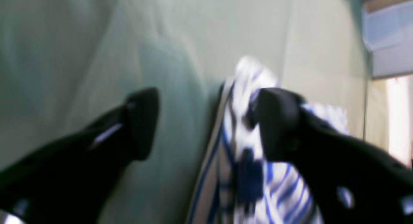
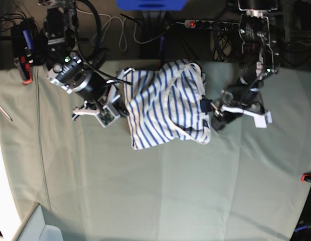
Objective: Layout the t-shirt on the table in an organized manner, then fold the t-shirt properly
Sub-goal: 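Grasp the folded shirt's edge with the left gripper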
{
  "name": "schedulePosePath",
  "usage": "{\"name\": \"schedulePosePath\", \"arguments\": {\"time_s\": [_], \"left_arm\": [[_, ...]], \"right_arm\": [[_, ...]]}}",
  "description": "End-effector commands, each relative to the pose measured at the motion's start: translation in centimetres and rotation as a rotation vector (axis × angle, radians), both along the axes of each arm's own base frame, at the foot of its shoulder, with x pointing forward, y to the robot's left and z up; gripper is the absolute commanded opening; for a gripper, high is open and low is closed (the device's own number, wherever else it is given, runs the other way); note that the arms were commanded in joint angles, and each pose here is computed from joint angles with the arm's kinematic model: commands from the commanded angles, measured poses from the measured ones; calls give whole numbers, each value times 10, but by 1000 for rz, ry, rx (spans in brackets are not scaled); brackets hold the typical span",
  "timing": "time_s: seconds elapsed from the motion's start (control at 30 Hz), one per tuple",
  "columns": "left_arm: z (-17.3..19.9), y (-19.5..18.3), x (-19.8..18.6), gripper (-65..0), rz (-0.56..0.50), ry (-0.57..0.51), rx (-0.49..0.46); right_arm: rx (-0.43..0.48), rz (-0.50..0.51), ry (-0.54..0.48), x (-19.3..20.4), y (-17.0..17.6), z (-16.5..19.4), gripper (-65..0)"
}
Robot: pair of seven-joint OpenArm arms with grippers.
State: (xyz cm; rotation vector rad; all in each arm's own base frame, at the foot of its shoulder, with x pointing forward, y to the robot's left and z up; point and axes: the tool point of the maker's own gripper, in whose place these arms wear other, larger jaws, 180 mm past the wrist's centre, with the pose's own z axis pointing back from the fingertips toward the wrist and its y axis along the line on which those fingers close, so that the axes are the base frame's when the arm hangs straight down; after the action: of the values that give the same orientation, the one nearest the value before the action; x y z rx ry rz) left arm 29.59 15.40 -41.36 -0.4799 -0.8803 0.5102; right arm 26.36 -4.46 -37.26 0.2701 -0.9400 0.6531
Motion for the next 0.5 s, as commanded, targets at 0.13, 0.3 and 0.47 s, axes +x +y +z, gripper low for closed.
{"name": "schedulePosePath", "arguments": {"time_s": [0.13, 0.3, 0.47], "left_arm": [[9, -23, -6, -113, -27, -25, -69], [6, -60, -9, -114, -126, -14, -85], [-14, -73, -17, -115, -162, 46, -96]], "right_arm": [[28, -10, -40, 6, 0, 11, -650], [31, -11, -39, 5, 1, 11, -650], [30, -11, -40, 5, 1, 11, -650]]}}
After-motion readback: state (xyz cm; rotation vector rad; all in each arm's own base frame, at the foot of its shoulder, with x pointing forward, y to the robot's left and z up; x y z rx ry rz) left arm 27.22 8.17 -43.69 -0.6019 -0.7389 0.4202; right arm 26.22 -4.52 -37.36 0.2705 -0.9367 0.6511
